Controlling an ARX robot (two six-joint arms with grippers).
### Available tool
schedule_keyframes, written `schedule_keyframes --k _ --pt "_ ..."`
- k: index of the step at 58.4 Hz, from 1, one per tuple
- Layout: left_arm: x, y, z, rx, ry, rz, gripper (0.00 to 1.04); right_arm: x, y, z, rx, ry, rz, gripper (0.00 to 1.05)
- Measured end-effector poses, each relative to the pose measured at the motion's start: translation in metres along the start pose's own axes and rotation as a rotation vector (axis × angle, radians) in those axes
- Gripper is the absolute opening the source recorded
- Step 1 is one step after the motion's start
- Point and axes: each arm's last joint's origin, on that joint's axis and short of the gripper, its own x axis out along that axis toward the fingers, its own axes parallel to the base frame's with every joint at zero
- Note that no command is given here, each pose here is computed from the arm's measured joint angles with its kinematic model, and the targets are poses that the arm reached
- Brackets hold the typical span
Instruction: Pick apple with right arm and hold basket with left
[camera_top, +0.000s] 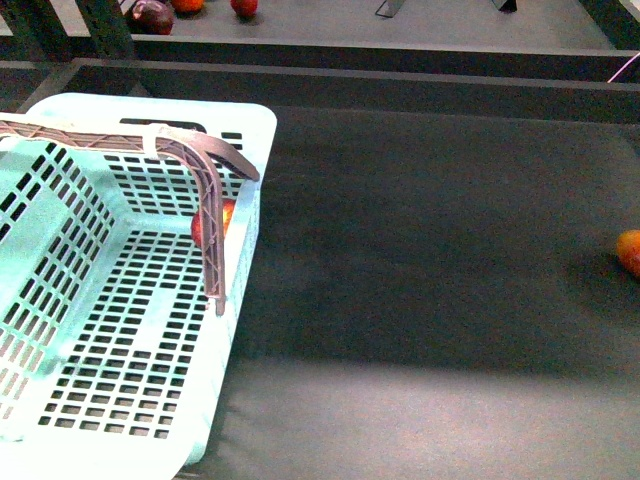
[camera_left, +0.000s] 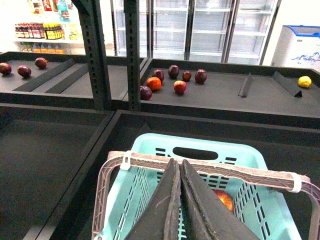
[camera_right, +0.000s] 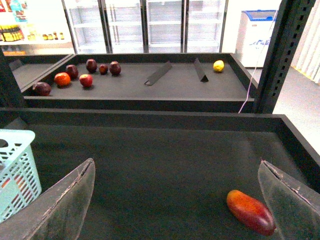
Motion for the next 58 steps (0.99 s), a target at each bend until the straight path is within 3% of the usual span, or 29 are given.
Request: schedule_keyframes --k 58 --pt "-0.025 0.000 -0.003 0.000 0.003 0.000 0.03 0.000 0.000 0.000 0.000 0.000 0.000 0.96"
